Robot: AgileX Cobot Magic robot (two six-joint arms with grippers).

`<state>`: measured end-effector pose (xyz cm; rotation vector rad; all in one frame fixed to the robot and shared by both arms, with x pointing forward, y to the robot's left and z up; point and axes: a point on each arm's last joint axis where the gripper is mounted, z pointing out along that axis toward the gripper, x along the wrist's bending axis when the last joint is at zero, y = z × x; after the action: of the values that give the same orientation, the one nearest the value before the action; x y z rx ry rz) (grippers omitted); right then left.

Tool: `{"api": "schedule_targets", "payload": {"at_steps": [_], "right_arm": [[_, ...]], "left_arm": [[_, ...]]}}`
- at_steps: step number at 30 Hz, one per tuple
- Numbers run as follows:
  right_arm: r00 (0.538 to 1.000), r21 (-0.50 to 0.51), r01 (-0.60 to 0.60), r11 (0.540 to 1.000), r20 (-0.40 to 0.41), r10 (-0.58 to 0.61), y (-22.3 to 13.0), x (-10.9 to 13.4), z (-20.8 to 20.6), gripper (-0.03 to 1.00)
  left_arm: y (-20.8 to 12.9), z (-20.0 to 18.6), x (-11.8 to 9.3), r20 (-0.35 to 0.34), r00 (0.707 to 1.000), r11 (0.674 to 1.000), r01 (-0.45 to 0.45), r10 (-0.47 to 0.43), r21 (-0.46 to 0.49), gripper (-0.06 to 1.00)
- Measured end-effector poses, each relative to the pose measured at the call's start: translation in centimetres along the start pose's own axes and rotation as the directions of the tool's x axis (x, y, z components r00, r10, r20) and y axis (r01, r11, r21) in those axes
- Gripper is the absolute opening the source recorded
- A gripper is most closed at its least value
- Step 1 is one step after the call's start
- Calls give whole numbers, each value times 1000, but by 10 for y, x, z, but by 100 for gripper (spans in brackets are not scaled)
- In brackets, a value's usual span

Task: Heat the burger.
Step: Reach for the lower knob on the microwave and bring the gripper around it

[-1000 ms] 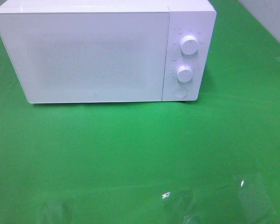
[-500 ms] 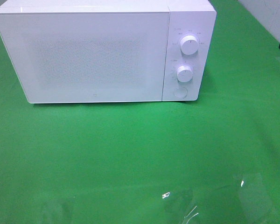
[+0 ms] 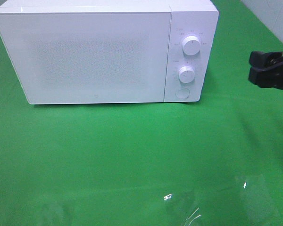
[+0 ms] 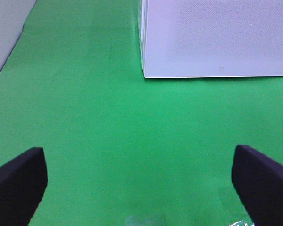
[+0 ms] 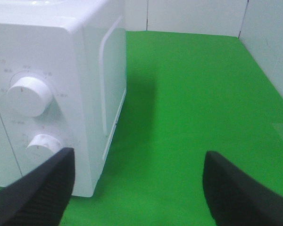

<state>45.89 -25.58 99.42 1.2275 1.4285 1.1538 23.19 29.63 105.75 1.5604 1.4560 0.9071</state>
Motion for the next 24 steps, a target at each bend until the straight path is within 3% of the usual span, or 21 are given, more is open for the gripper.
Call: {"api": "schedule_targets", "payload": {"at_steps": [6, 8, 14, 24], "right_arm": [[998, -24, 56, 998, 17, -56, -8, 21, 5, 71], [998, -70, 17, 997, 56, -13, -9, 38, 2, 71], [998, -100, 3, 995, 65, 3, -14, 58, -3, 71], [995, -18, -6, 1000, 103, 8, -35, 97, 10, 71]], "left_arm": [[0, 0, 0, 0, 1000, 1000, 0, 0, 0, 99], [0, 0, 0, 0, 1000, 1000, 0, 0, 0, 99], [0, 0, 0, 0, 1000, 1000, 0, 0, 0, 99], [0, 0, 0, 0, 1000, 1000, 0, 0, 0, 99]]}}
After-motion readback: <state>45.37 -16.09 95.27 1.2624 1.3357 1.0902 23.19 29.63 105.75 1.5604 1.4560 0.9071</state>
